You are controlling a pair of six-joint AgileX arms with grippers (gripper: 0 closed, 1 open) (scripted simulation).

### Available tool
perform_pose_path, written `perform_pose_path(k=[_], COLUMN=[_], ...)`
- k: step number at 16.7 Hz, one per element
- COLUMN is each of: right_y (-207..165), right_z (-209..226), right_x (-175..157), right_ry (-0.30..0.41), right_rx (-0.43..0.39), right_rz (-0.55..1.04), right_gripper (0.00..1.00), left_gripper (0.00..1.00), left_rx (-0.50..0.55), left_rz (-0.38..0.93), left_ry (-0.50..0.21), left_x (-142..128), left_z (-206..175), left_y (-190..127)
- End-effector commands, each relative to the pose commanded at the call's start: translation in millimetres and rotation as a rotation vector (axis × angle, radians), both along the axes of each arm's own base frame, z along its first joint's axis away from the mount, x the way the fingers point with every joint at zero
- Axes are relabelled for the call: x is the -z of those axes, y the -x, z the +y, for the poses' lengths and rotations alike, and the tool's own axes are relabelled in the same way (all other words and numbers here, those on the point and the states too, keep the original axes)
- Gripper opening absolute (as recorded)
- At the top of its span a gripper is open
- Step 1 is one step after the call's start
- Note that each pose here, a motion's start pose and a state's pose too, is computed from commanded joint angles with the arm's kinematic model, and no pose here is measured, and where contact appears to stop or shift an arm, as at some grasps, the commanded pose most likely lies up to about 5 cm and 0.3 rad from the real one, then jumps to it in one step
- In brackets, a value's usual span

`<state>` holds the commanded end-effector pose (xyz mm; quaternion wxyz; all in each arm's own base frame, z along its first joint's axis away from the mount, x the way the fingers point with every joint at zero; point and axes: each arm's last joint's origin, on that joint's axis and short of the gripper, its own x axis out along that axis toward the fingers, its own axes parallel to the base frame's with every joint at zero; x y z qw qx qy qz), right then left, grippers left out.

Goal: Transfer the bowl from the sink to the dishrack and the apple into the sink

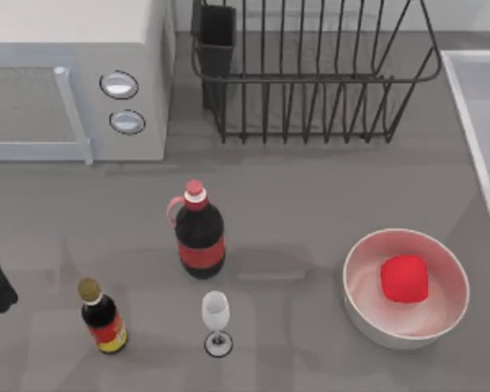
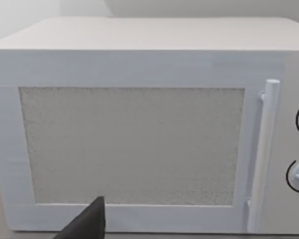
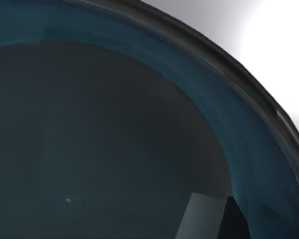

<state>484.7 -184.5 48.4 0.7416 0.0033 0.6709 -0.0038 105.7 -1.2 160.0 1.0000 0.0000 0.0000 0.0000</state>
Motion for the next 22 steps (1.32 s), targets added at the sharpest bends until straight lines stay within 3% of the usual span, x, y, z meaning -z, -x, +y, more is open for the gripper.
perform_pose_path(k=[10,15,22], right_y=[6,48,177], right_z=[-3,-30,-40], right_x=[-12,-90,-230], right_ry=[-0.005,-0.005,-0.009], right_rx=[0.001,0.000,-0.002], right_rz=[0.008,0.011,0.006], right_gripper=[0.00,0.00,0.00], left_gripper=[1.00,1.00,1.00], left_rx=[0.000,0.000,0.000], left_rz=[0.000,0.000,0.000], left_ry=[0.000,0.000,0.000], left_x=[0,0,0], left_z=[0,0,0], left_y=[0,0,0])
